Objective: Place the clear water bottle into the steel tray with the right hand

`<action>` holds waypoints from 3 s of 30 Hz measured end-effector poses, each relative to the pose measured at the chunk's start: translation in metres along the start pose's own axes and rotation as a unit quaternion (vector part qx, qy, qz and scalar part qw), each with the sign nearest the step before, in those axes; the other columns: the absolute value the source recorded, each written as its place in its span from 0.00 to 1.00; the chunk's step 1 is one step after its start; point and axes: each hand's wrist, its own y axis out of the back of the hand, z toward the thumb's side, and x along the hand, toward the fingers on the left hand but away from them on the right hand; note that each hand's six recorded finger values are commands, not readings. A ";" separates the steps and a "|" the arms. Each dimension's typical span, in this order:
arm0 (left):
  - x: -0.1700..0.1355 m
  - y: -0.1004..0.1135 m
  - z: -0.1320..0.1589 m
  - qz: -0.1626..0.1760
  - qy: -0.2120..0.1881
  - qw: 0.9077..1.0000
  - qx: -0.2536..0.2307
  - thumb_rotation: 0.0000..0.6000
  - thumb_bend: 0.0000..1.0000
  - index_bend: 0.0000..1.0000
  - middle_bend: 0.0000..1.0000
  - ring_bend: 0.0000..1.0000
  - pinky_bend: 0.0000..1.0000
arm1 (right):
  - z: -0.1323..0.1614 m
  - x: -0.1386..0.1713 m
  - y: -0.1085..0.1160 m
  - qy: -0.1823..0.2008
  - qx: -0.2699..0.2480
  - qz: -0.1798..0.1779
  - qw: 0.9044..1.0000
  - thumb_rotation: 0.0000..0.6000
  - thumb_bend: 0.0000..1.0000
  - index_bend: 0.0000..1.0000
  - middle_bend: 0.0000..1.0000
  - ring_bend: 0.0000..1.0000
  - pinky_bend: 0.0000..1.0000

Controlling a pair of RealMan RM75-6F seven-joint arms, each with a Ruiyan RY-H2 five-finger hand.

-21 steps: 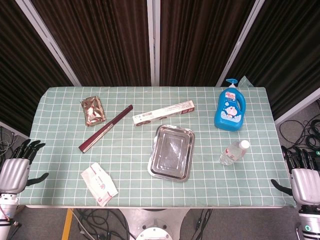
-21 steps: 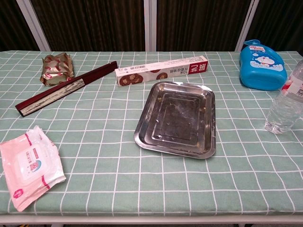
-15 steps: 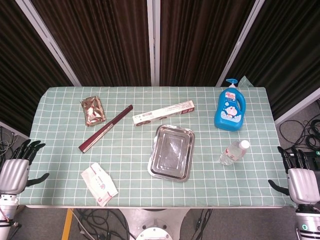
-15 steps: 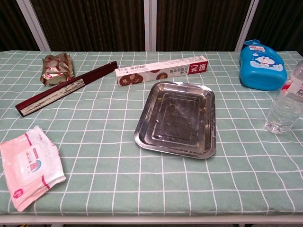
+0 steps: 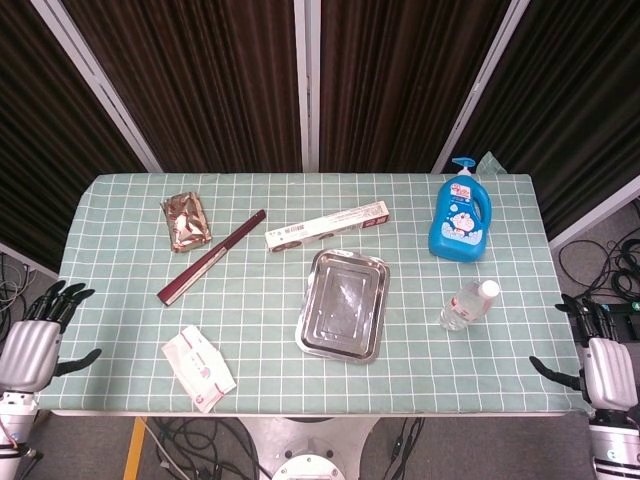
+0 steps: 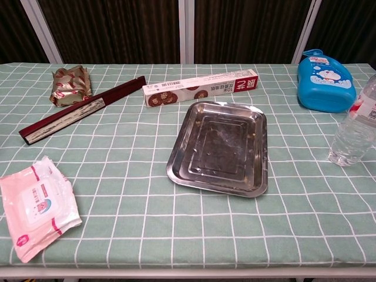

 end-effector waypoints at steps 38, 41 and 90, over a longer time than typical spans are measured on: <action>0.010 0.006 -0.009 0.026 -0.017 0.999 0.010 1.00 0.14 0.24 0.23 0.10 0.19 | -0.021 -0.099 -0.105 0.010 -0.265 0.125 0.956 1.00 0.00 0.13 0.27 0.11 0.14; 0.009 0.006 -0.011 0.026 -0.015 0.999 0.012 1.00 0.14 0.24 0.23 0.10 0.19 | -0.015 -0.102 -0.112 0.011 -0.266 0.131 0.955 1.00 0.00 0.13 0.27 0.11 0.14; 0.010 0.017 -0.006 0.033 -0.023 0.999 0.005 1.00 0.14 0.24 0.24 0.10 0.19 | 0.099 -0.132 -0.121 0.112 -0.294 0.129 0.940 1.00 0.27 0.61 0.54 0.35 0.44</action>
